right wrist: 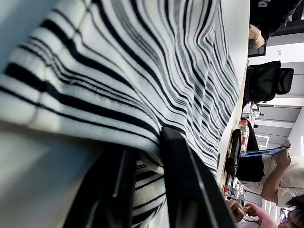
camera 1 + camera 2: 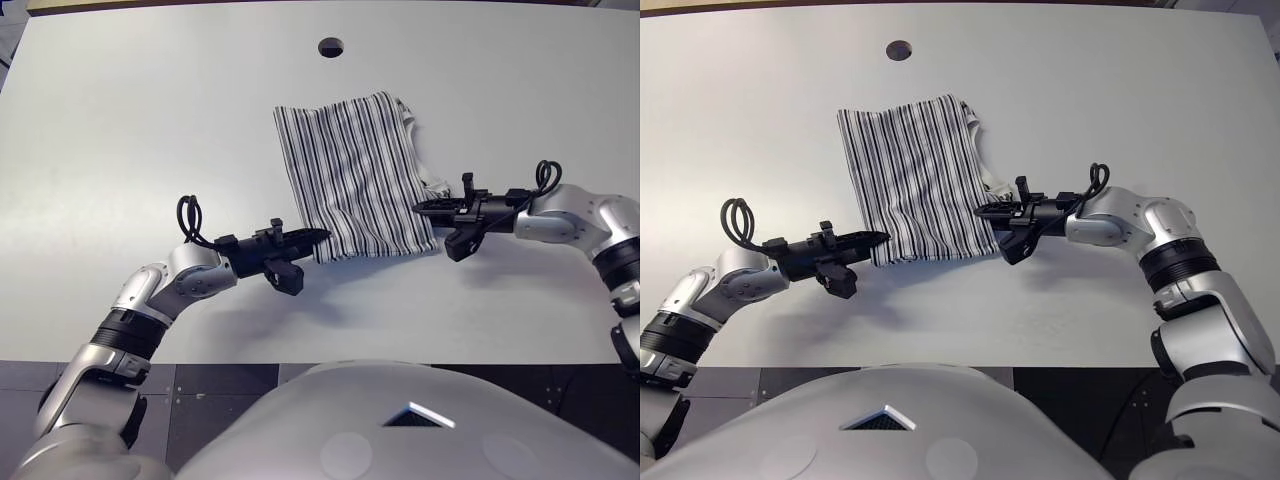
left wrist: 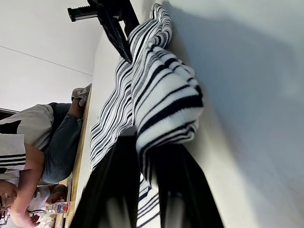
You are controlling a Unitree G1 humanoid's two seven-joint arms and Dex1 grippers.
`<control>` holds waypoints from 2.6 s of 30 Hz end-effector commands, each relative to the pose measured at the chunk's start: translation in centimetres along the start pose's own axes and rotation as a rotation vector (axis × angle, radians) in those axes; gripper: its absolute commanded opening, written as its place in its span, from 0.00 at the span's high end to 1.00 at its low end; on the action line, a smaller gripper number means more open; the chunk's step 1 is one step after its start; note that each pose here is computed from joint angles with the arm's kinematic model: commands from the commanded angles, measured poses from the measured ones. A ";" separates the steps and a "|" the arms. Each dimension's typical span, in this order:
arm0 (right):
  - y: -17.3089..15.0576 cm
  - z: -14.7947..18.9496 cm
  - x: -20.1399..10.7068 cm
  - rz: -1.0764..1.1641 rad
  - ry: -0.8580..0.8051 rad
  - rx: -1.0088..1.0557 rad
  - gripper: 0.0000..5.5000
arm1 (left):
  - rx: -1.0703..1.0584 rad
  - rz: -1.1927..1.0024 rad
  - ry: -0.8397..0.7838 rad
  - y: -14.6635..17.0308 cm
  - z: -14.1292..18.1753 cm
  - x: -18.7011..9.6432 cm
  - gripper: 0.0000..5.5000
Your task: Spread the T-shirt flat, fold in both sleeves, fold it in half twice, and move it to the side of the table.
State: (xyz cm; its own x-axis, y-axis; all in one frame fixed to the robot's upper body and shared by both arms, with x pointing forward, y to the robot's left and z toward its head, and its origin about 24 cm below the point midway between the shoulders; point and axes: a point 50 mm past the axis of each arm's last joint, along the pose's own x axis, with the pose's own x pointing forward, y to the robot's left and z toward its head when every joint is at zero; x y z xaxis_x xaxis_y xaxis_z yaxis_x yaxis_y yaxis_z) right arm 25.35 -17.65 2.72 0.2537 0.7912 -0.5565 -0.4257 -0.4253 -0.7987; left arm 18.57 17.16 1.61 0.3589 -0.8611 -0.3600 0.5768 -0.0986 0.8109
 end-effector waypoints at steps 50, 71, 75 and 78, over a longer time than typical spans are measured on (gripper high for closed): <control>-6.3 -5.0 5.2 -0.544 0.359 0.453 0.67 | -0.708 0.615 0.343 5.2 -9.4 3.3 0.69; -7.4 -2.7 11.1 -0.541 0.131 1.023 0.42 | -1.312 1.221 0.311 2.5 -11.3 0.8 0.09; -7.7 -4.0 11.7 -0.622 0.290 1.286 0.42 | -1.279 1.269 0.201 2.9 -9.7 1.1 0.00; -7.1 -5.4 10.8 -0.753 0.436 1.517 0.42 | -1.284 1.347 0.130 3.1 -8.7 0.3 0.00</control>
State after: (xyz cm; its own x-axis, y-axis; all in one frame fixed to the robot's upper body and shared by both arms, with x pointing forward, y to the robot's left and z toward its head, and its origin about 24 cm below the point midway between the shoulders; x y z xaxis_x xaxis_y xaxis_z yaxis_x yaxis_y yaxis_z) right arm 35.54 -6.76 1.92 0.8135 0.4681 -0.3452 -0.5530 0.8063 -0.2098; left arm 27.43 20.73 -0.41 0.9992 -0.0070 0.0404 0.0149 0.9801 -0.1978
